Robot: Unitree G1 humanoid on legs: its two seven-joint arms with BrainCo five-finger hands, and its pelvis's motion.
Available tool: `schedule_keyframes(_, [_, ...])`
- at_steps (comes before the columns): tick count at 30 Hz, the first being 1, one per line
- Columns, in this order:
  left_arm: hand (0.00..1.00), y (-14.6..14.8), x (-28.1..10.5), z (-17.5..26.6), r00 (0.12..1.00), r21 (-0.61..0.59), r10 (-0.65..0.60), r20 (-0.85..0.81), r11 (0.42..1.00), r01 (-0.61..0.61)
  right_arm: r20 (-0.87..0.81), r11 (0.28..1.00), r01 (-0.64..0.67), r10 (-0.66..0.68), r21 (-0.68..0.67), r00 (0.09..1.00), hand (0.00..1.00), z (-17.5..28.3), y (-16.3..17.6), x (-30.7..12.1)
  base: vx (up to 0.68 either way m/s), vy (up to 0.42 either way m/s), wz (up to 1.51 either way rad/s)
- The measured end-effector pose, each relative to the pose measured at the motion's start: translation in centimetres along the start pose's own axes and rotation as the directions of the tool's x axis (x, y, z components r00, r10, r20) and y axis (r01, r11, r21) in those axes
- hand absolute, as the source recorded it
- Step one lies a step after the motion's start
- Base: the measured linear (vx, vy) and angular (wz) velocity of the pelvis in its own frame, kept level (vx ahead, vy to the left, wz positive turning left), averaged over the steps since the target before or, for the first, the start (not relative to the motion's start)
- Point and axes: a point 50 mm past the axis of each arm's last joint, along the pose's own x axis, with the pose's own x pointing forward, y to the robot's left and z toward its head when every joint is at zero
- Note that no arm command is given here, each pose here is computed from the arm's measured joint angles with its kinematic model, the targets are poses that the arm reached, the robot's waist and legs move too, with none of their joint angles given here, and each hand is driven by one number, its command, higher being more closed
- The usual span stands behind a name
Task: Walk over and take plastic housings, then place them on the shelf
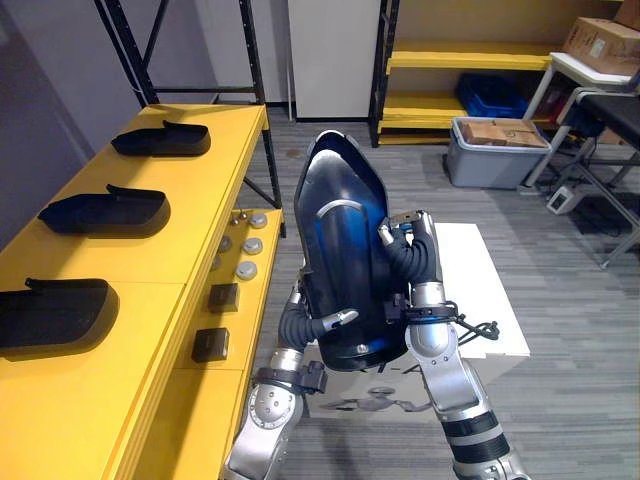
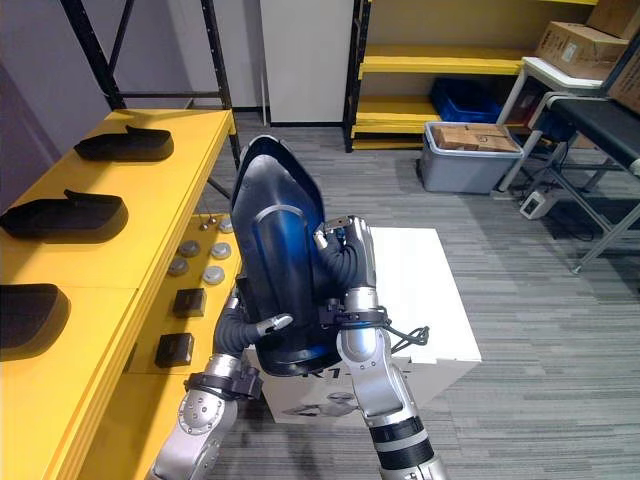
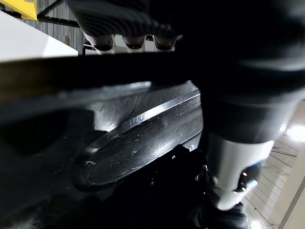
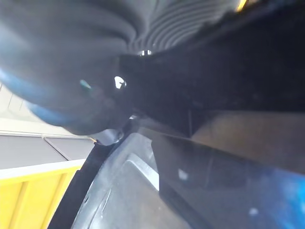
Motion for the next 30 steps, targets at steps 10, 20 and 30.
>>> schedule_keyframes(10, [1.0, 0.0, -0.3, -1.8, 0.996, -0.02, 0.003, -0.093, 1.0, -0.005, 0.046, 0.999, -0.031, 0.029, 0.033, 0.999, 0.0, 0.9, 0.8, 0.5, 0.0, 0.012, -0.04])
schedule_keyframes(20, [1.0, 1.1, -0.5, -2.5, 0.989, 0.004, 0.041, -0.145, 0.999, -0.041, 0.059, 0.961, -0.115, 0.104, 0.25, 0.993, 0.0, 1.1, 1.0, 0.2, 0.0, 0.0, 0.0])
schedule_keyframes(30, [1.0, 3.7, -1.1, -0.3, 0.988, 0.063, 0.144, -0.05, 0.988, -0.141, -0.024, 0.852, 0.188, -0.202, 0.489, 0.979, 0.0, -0.8, -7.5, -0.6, 0.01, 0.006, -0.01])
